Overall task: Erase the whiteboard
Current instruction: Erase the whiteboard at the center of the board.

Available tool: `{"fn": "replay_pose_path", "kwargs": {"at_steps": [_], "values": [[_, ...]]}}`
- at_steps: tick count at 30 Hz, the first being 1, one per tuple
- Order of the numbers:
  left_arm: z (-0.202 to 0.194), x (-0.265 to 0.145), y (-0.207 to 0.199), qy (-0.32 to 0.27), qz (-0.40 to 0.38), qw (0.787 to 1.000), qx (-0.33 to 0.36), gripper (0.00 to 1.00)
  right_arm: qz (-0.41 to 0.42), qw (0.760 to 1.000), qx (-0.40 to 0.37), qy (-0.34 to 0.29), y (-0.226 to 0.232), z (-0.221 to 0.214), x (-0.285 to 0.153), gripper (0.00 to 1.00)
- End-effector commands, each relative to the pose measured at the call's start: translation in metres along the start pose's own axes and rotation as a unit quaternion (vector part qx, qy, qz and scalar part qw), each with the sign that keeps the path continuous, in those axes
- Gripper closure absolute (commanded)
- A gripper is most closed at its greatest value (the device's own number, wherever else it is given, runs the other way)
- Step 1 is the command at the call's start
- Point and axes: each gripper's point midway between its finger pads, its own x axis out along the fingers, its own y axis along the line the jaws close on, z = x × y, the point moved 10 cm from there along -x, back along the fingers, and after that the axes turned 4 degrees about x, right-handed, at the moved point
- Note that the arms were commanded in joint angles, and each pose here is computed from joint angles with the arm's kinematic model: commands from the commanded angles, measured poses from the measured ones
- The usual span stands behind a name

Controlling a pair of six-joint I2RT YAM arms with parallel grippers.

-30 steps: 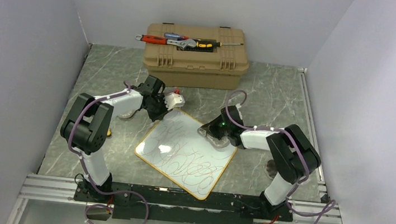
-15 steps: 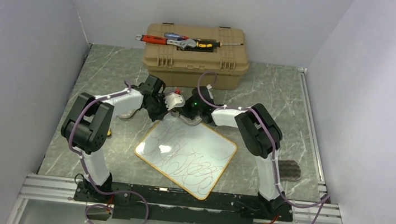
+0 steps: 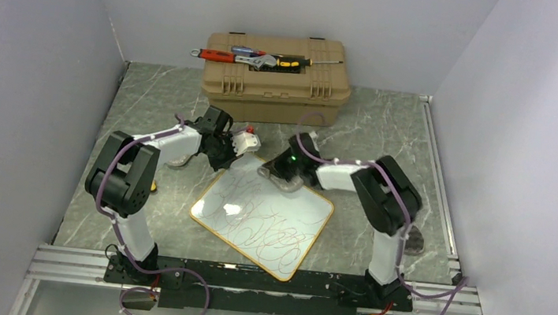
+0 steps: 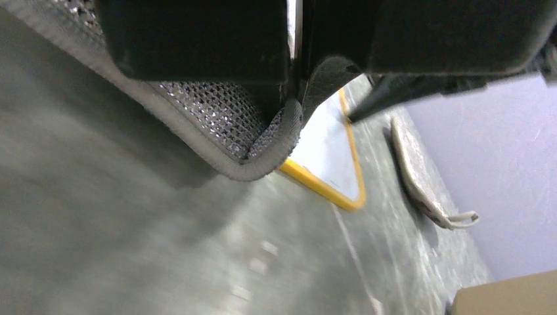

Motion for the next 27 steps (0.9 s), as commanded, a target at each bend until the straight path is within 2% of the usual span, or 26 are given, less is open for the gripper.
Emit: {"fn": "replay_pose_path", "kwargs": {"at_steps": [1,5,8,12,16,20,23,27], "values": [[-0.051,0.013,-0.035,0.125,-0.082,0.988,-0.045,0.97,-0.14,0.989,-0.051,0.022,-0.018,-0.017,0.058,1.0],[-0.049,0.012,-0.034,0.124,-0.082,0.988,-0.048,0.97,-0.133,0.989,-0.048,0.035,0.008,-0.022,0.094,1.0],[-0.051,0.01,-0.035,0.127,-0.078,0.988,-0.045,0.97,-0.139,0.988,-0.037,0.049,-0.004,-0.025,0.089,1.0],[-0.055,0.009,-0.036,0.133,-0.077,0.987,-0.041,0.97,-0.152,0.986,-0.027,0.07,-0.051,-0.024,0.046,1.0],[-0.058,0.009,-0.036,0.134,-0.077,0.987,-0.043,0.97,-0.181,0.979,-0.027,0.096,-0.111,-0.026,-0.02,1.0],[-0.056,0.007,-0.035,0.131,-0.077,0.987,-0.044,0.97,-0.2,0.976,-0.029,0.085,-0.138,-0.028,-0.053,1.0],[-0.054,0.006,-0.034,0.126,-0.077,0.988,-0.044,0.97,-0.174,0.98,-0.028,0.096,-0.122,-0.031,-0.036,1.0],[-0.053,0.007,-0.034,0.126,-0.083,0.987,-0.048,0.97,-0.112,0.981,-0.054,0.147,-0.06,-0.047,0.025,1.0]]}}
